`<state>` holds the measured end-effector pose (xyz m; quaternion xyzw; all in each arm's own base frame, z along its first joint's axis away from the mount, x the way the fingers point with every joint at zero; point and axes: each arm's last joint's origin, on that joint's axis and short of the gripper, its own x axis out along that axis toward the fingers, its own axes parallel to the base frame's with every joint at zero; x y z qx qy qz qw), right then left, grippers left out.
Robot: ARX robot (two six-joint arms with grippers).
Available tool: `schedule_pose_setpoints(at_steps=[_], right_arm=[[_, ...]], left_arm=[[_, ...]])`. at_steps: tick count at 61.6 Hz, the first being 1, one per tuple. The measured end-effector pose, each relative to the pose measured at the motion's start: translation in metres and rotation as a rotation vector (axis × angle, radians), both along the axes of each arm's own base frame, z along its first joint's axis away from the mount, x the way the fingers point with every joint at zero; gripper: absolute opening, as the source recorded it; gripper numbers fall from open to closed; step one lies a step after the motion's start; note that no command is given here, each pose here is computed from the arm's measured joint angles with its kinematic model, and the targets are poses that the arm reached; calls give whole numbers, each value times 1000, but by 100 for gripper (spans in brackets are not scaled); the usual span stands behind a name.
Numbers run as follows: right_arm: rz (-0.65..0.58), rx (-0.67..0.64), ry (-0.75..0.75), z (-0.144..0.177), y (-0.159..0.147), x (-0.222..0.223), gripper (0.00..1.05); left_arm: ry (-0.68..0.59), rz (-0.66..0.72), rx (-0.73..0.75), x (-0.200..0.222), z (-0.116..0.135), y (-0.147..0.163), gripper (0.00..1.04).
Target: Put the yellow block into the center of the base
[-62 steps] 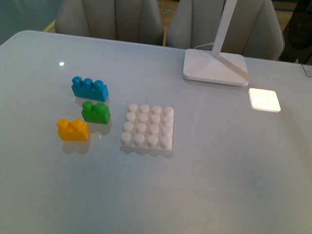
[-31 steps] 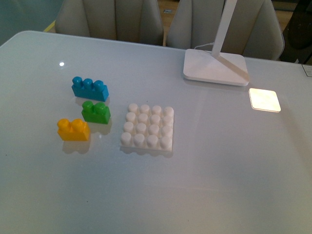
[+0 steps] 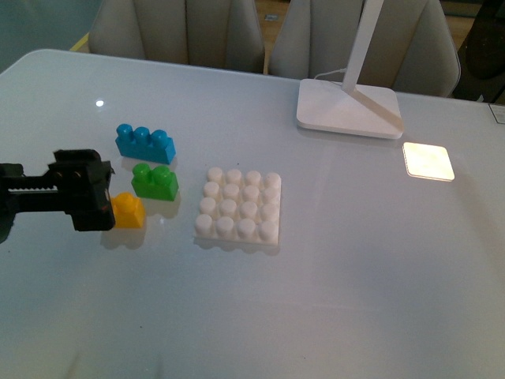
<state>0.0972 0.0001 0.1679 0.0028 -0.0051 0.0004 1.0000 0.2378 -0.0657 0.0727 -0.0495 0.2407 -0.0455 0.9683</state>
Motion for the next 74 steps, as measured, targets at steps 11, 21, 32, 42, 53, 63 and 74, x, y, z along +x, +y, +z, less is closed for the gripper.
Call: schedule_pose_setpoints(at_steps=[11, 21, 32, 42, 53, 63, 74], right_arm=[[0, 0, 0, 0, 0, 0, 96], [0, 0, 0, 0, 0, 0, 96], [0, 0, 0, 0, 0, 0, 96], [0, 0, 0, 0, 0, 0, 96], [0, 0, 0, 0, 0, 0, 96], [0, 0, 0, 0, 0, 0, 96], [0, 0, 0, 0, 0, 0, 96]], left_arm=[[46, -25, 94, 18, -33, 7, 97], [94, -30, 131, 32, -58, 10, 97], [125, -45, 114, 40, -69, 0, 97], [137, -71, 83, 42, -77, -15, 97], [154, -82, 80, 49, -87, -22, 97], [153, -78, 83, 59, -91, -23, 97], [134, -62, 97, 73, -90, -17, 97]])
